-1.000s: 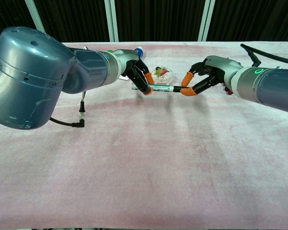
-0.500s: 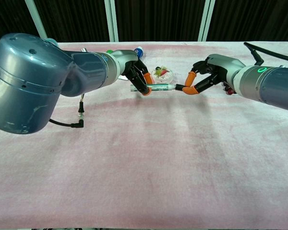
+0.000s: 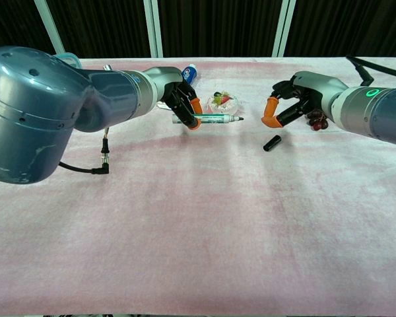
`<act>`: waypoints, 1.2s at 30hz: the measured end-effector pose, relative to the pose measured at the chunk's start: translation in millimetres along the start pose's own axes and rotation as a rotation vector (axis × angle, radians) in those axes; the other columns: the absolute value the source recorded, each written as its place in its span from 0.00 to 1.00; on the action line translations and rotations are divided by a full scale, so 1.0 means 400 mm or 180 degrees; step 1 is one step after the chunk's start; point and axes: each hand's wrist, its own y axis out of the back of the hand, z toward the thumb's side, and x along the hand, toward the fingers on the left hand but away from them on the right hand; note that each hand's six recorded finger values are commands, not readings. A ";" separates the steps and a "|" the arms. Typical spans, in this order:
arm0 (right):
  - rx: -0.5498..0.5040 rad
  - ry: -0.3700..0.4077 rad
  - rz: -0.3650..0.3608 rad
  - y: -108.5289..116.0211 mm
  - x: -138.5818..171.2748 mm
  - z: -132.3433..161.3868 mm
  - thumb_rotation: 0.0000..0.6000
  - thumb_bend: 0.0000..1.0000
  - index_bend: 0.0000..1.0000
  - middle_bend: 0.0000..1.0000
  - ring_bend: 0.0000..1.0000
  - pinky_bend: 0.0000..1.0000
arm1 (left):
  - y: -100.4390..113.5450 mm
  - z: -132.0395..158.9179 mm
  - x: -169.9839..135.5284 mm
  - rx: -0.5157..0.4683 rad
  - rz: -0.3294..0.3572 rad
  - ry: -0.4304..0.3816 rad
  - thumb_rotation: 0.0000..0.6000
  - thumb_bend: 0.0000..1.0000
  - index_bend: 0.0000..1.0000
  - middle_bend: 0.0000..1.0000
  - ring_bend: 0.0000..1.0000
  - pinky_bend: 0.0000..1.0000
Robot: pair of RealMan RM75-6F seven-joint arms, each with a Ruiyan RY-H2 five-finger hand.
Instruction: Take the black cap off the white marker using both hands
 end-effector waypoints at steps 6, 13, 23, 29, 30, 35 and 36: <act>0.0147 -0.0033 -0.0092 0.057 0.021 -0.021 1.00 0.13 0.20 0.00 0.03 0.16 | 0.002 -0.048 0.002 0.0124 -0.0019 0.0072 1.00 0.40 0.51 0.31 0.00 0.00; 0.0307 -0.0059 -0.0243 0.131 0.048 -0.037 1.00 0.11 0.11 0.00 0.03 0.16 | 0.012 -0.076 0.004 0.0236 -0.0162 0.0097 1.00 0.11 0.14 0.18 0.00 0.00; 0.0747 -0.0156 -0.0576 0.277 0.116 -0.086 1.00 0.11 0.09 0.00 0.04 0.16 | 0.077 -0.086 -0.020 0.0350 -0.0114 0.0013 1.00 0.10 0.09 0.15 0.00 0.00; 0.1261 -0.0095 -0.0965 0.412 0.212 -0.142 1.00 0.12 0.08 0.00 0.04 0.16 | 0.170 -0.104 -0.065 0.0676 0.0163 -0.0305 1.00 0.11 0.09 0.15 0.00 0.00; 0.1356 -0.0086 -0.1029 0.437 0.238 -0.158 1.00 0.13 0.08 0.00 0.04 0.16 | 0.189 -0.112 -0.079 0.0774 0.0233 -0.0376 1.00 0.11 0.10 0.15 0.00 0.00; 0.1608 -0.0205 -0.1238 0.525 0.383 -0.261 1.00 0.13 0.07 0.00 0.05 0.16 | 0.267 -0.192 -0.168 0.1170 0.0580 -0.0543 1.00 0.11 0.11 0.15 0.00 0.00; 0.1626 -0.0212 -0.1252 0.528 0.409 -0.278 1.00 0.13 0.07 0.00 0.05 0.16 | 0.285 -0.226 -0.200 0.1251 0.0675 -0.0541 1.00 0.11 0.11 0.15 0.00 0.00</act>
